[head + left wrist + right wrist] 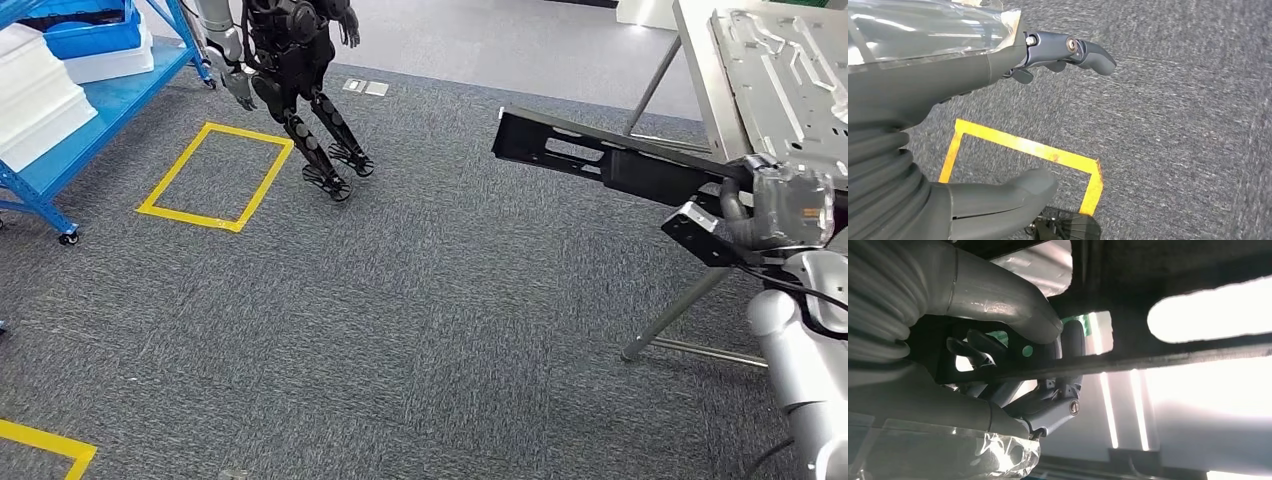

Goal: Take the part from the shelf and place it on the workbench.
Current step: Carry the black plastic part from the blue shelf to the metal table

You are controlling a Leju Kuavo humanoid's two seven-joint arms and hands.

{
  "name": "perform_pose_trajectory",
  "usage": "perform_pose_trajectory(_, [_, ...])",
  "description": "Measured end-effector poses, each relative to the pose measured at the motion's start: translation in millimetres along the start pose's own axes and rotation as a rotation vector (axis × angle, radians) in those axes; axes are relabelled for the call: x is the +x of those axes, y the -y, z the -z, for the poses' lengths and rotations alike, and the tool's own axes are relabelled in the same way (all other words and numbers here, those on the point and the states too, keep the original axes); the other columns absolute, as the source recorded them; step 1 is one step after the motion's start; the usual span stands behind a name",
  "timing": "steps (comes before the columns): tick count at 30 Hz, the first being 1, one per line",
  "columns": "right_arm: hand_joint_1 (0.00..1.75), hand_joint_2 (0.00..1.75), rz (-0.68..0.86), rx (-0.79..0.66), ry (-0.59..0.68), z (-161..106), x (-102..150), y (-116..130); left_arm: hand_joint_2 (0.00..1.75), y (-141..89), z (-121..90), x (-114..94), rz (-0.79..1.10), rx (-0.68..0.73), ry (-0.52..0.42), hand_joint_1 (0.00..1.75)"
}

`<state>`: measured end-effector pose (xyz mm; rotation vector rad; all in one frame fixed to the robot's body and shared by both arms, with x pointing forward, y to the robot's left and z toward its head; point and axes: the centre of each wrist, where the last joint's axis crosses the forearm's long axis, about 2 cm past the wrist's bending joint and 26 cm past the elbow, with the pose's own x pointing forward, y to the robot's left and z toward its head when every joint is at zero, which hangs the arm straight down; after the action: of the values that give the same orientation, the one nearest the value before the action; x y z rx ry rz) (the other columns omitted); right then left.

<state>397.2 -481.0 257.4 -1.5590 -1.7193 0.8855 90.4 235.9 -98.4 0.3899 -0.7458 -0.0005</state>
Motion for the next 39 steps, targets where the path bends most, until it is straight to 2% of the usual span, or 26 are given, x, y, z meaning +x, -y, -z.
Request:
perform_pose_trajectory(6, [1.75, 1.75, 0.0, 0.027, 0.0, -4.0, 0.4, -6.2, 1.75, 0.0, -1.0, -1.5, 0.0, -0.001, -0.003, 0.0])
perform_pose_trajectory(30, [1.75, 1.75, -0.028, 0.031, -0.013, -6.7, -7.2, -3.9, 1.75, 4.3, -3.9, -1.8, -0.007, -0.007, 0.019, 0.0])
perform_pose_trajectory(39, [1.75, 1.75, -0.057, 0.048, -0.02, -7.7, 2.5, -10.0, 1.75, 5.3, -3.2, 0.1, -0.014, -0.016, 0.02, 0.0])
